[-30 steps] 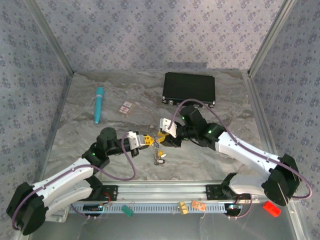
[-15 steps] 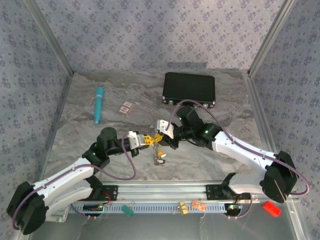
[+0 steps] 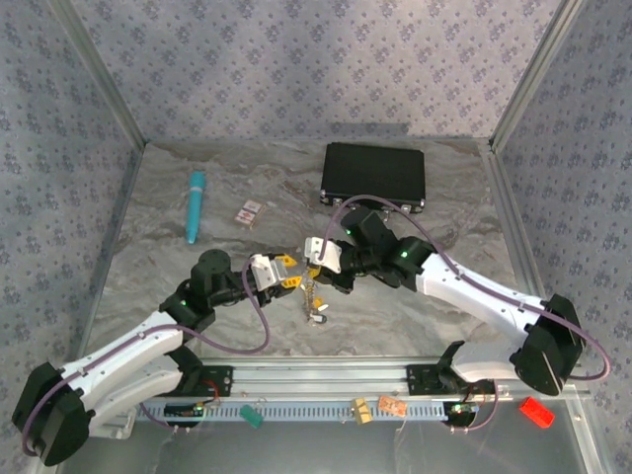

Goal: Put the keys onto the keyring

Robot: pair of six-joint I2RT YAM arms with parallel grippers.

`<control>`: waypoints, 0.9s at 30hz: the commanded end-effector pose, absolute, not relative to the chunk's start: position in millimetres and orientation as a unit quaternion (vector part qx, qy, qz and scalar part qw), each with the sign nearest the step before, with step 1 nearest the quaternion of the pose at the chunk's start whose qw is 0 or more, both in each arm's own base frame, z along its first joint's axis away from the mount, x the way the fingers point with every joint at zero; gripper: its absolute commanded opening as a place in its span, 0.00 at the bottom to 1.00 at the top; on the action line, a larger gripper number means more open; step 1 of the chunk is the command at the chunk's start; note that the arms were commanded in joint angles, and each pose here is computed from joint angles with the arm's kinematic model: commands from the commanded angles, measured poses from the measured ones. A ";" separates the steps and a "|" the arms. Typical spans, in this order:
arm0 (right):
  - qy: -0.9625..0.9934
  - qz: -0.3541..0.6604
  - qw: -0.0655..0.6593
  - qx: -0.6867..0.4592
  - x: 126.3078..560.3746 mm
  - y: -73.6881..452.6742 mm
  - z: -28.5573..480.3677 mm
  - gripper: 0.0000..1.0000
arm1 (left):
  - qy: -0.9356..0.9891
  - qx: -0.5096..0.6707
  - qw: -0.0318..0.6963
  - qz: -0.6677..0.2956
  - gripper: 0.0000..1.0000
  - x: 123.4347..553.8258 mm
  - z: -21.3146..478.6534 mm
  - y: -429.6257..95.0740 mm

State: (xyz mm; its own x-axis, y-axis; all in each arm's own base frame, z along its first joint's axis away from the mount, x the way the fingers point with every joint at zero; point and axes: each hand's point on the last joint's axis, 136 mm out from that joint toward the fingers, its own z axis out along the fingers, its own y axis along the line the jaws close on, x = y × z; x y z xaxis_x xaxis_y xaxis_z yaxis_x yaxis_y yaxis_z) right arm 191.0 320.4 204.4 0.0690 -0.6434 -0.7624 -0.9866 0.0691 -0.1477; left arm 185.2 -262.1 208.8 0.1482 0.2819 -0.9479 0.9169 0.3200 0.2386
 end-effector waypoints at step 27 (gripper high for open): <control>0.593 0.248 0.375 -0.668 168.0 332.3 235.0 0.00 | 0.558 0.545 0.536 -0.324 0.18 171.4 213.4 -278.1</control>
State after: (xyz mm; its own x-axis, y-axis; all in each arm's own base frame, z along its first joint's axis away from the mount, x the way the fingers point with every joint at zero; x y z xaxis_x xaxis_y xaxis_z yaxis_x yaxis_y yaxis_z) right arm 175.9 325.5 210.5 0.1269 -0.6844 -0.7180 -0.9822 0.0145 -0.1874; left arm 172.3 -273.8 206.1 0.1466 0.2702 -0.9516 0.9545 0.2139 0.2077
